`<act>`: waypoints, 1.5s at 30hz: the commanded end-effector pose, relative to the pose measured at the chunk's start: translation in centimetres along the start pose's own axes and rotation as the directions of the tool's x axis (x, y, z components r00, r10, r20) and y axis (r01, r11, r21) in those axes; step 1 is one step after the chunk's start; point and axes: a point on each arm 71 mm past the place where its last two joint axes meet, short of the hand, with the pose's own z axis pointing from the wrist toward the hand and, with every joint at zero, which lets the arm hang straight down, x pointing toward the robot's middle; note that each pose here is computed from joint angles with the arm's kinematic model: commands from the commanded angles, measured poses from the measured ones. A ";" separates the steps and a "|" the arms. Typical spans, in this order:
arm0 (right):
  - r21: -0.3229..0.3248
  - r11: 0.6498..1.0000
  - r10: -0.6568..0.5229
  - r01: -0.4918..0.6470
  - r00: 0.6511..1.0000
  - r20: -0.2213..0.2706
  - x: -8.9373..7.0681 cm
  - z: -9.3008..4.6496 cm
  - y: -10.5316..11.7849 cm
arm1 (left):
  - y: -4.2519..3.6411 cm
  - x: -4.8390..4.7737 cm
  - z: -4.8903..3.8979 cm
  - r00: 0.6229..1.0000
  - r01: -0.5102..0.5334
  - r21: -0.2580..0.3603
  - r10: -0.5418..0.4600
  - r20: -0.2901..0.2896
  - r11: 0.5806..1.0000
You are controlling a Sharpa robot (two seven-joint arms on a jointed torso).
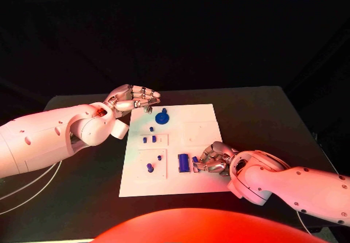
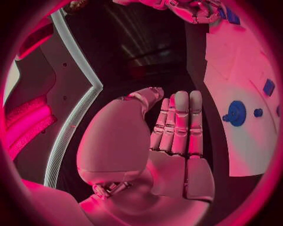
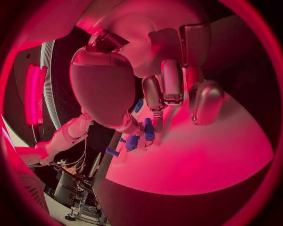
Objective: Assemble the parts on the task board
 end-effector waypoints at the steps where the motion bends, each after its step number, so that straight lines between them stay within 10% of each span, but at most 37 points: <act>1: -0.006 1.000 -0.030 0.030 0.999 -0.011 0.3 -0.1 0.0 | -0.08 0.16 0.02 1.000 0.004 0.006 -0.004 -0.021 1.000; 30: -0.053 0.998 -0.023 0.023 1.000 0.017 0.0 -0.6 -0.1 | 0.00 0.03 0.03 1.000 0.004 0.001 -0.004 -0.022 1.000; 45: -0.092 0.995 -0.036 0.032 0.998 -0.048 0.2 -1.3 -0.7 | 0.03 -0.04 0.00 1.000 0.004 -0.001 -0.004 -0.021 1.000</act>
